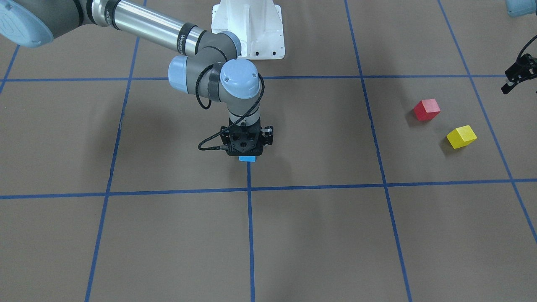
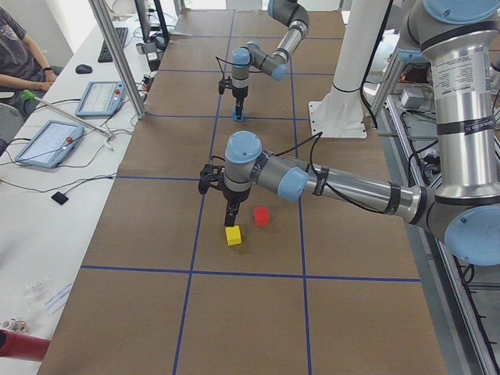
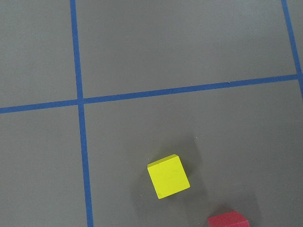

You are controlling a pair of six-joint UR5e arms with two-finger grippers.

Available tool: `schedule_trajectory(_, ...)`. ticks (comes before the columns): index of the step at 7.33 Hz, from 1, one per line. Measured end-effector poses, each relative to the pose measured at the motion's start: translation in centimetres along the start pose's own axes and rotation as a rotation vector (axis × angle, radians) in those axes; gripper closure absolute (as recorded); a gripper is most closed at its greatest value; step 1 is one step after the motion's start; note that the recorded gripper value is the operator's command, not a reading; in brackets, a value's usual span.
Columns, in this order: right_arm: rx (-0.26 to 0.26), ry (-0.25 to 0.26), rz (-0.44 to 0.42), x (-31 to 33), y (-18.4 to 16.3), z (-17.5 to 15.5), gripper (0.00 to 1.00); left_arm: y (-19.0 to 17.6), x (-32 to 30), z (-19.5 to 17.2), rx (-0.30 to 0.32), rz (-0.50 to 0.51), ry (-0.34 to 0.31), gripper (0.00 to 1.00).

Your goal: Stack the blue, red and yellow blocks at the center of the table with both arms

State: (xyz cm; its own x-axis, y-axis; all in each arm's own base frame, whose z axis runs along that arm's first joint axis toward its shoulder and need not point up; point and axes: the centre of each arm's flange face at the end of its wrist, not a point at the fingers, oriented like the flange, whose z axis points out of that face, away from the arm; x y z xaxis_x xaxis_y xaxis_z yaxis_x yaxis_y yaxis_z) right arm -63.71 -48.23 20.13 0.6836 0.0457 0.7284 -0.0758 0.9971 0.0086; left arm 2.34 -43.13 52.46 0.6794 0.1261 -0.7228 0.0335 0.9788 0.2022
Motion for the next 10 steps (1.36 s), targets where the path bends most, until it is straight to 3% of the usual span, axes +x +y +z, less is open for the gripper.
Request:
schedule_trajectory(3, 0.012, -0.034, -0.013, 0.4, -0.6, -2.2, 0.0, -0.3, 2.3, 1.5, -0.009, -0.026, 0.013, 0.0)
schedule_trajectory(4, 0.016, -0.058, -0.005, 2.4, -1.1, -4.0, 0.0, -0.5, 4.9, 3.2, -0.014, -0.064, 0.013, 0.0)
schedule_trajectory(7, 0.012, -0.102, -0.026, 16.4, -0.6, -8.5, 0.0, 2.3, 12.5, 12.0, -0.037, -0.123, -0.077, 0.0)
schedule_trajectory(10, 0.002, -0.09, -0.031, 20.8, -0.7, -9.0, 0.0, 6.6, 13.2, 17.0, -0.08, -0.194, -0.059, 0.0)
